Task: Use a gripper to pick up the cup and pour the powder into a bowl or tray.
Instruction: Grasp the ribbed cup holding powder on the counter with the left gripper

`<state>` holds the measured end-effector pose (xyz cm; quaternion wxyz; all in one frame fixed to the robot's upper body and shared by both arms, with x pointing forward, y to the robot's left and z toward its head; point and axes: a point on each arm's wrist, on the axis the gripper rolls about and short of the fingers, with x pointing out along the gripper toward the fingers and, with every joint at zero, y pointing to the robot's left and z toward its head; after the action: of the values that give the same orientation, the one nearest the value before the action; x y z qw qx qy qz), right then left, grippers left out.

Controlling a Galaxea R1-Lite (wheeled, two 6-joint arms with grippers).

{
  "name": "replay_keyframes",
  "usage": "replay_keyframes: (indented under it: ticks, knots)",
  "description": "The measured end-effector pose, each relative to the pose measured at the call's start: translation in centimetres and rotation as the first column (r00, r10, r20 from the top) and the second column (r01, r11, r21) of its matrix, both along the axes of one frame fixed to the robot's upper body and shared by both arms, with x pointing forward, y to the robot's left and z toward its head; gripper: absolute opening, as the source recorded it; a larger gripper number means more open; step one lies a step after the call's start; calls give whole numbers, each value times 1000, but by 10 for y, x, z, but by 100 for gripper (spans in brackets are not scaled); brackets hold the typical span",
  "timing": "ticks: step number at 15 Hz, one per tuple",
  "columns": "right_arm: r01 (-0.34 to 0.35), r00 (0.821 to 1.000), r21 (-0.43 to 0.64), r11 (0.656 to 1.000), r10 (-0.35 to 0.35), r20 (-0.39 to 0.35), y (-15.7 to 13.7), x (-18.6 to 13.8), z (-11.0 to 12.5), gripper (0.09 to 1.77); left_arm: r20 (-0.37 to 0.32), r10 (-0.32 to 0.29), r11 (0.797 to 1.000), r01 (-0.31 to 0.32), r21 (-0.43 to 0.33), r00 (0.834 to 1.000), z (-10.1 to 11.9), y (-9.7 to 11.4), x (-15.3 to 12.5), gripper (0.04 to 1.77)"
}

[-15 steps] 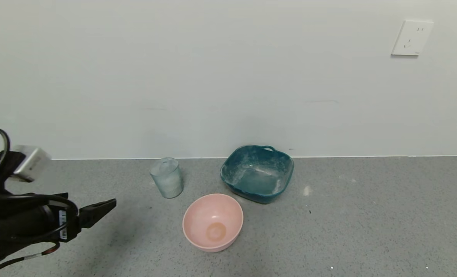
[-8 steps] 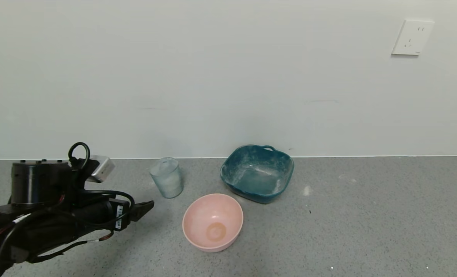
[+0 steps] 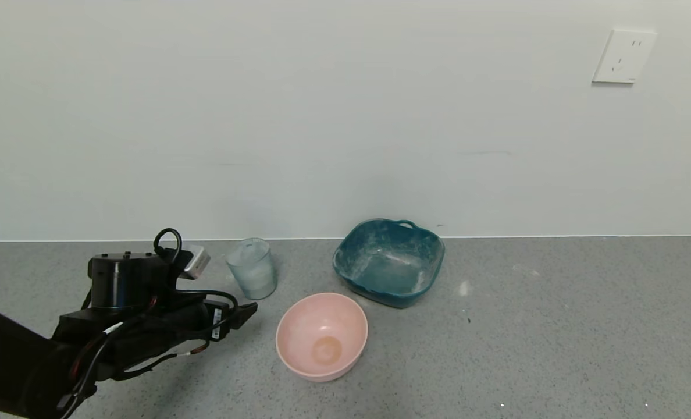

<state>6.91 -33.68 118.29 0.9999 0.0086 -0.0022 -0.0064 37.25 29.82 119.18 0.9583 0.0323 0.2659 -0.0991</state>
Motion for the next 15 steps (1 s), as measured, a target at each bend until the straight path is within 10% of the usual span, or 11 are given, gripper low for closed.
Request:
replay_keyframes:
  ticks: [15]
  knots:
    - [0,1000,0,1000,0,0,0,0,0,171,229,84,996,-75,-48,970,-49,-11,49,172]
